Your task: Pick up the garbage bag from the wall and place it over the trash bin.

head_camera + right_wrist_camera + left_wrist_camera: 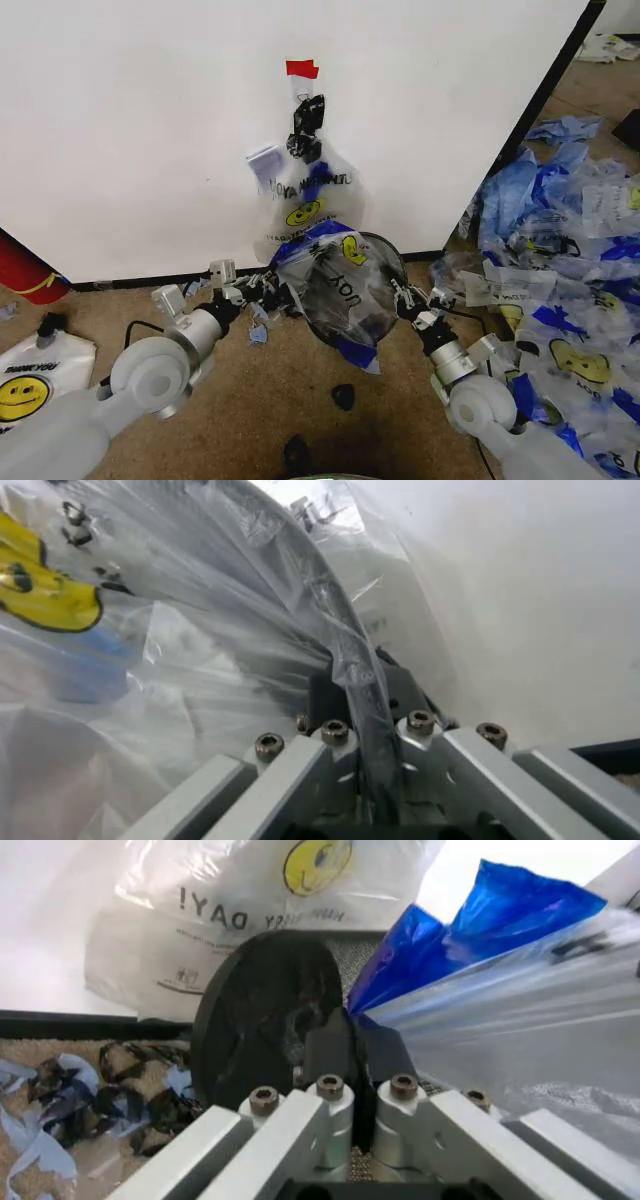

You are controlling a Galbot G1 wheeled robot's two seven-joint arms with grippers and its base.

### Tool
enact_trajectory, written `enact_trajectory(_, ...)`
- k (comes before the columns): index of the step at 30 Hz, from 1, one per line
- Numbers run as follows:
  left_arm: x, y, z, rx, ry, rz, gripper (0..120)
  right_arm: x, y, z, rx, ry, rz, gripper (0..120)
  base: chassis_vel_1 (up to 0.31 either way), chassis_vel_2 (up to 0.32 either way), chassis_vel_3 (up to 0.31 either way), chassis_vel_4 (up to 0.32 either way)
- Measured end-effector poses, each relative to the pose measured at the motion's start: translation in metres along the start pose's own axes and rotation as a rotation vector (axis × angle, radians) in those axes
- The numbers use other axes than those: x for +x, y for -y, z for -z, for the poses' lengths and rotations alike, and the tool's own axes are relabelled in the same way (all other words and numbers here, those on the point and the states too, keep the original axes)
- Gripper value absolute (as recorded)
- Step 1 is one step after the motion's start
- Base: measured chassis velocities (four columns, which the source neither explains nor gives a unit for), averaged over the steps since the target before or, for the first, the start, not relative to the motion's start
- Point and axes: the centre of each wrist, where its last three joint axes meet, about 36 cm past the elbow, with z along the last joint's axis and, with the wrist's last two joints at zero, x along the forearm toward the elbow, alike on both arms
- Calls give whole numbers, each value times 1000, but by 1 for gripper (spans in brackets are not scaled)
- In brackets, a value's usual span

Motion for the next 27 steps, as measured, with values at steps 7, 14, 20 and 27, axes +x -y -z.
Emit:
enact_trajectory(7,-7,-6,-9,16,3,10,0,0,-4,5,-25,-1,-10,0,0,0,0,0)
enact_trajectory(14,-13,-12,-18,23,4,22,0,-1,-2,8,-38,-4,-17,0,0,0,0,0)
enact_trajectory(20,-15,-13,-22,24,10,24,0,-3,-3,10,-45,-3,-20,0,0,0,0,0)
enact_trajectory(27,-13,-10,-17,29,75,-9,8,-3,2,1,-21,-19,-31,0,0,0,0,0)
